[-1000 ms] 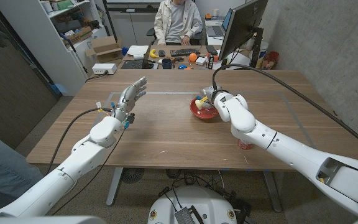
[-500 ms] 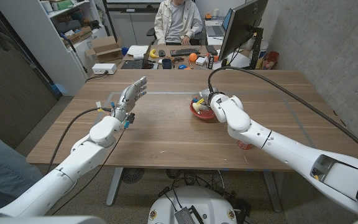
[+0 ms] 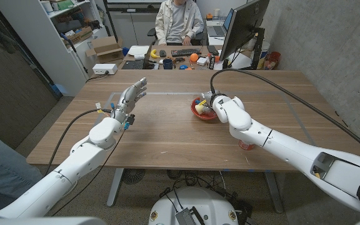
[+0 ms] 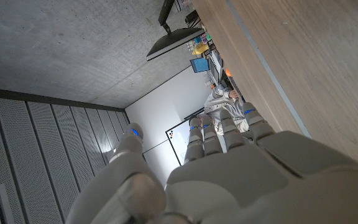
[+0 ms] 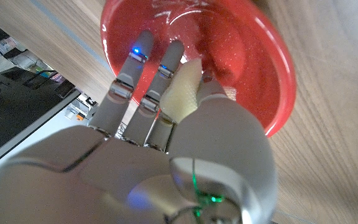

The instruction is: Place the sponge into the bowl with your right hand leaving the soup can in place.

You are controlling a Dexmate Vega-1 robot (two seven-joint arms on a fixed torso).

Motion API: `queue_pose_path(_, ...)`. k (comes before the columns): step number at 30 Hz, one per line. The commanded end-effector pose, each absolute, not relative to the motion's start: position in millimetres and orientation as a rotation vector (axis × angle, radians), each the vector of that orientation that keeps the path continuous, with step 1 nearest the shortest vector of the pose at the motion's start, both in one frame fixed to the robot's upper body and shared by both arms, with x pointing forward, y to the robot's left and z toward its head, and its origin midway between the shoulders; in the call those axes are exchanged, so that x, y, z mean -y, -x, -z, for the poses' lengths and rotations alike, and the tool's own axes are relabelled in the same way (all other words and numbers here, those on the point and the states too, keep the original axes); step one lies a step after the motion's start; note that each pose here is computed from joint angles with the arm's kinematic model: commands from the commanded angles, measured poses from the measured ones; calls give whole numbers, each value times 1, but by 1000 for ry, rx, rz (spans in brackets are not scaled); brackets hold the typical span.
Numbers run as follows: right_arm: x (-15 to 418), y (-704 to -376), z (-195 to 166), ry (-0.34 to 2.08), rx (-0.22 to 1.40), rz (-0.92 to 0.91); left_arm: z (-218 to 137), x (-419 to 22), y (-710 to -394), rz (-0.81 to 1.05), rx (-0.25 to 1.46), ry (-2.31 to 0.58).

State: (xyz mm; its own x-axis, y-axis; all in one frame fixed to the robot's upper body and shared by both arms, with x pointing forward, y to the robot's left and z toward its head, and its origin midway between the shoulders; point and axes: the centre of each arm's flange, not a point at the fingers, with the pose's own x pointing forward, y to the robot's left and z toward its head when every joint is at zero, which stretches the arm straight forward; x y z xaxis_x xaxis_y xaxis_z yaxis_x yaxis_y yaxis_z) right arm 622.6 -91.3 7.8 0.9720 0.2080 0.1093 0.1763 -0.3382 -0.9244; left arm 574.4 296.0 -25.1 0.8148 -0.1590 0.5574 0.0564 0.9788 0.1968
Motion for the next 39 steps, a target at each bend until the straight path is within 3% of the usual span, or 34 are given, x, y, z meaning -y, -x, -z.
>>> queue_pose_path(1,99,-628,-7,1915,270,-34,26,-295,-576,114,603,-178)
queue_pose_path(39,100,-613,-9,1937,258,-64,26,-283,-588,156,587,-199)
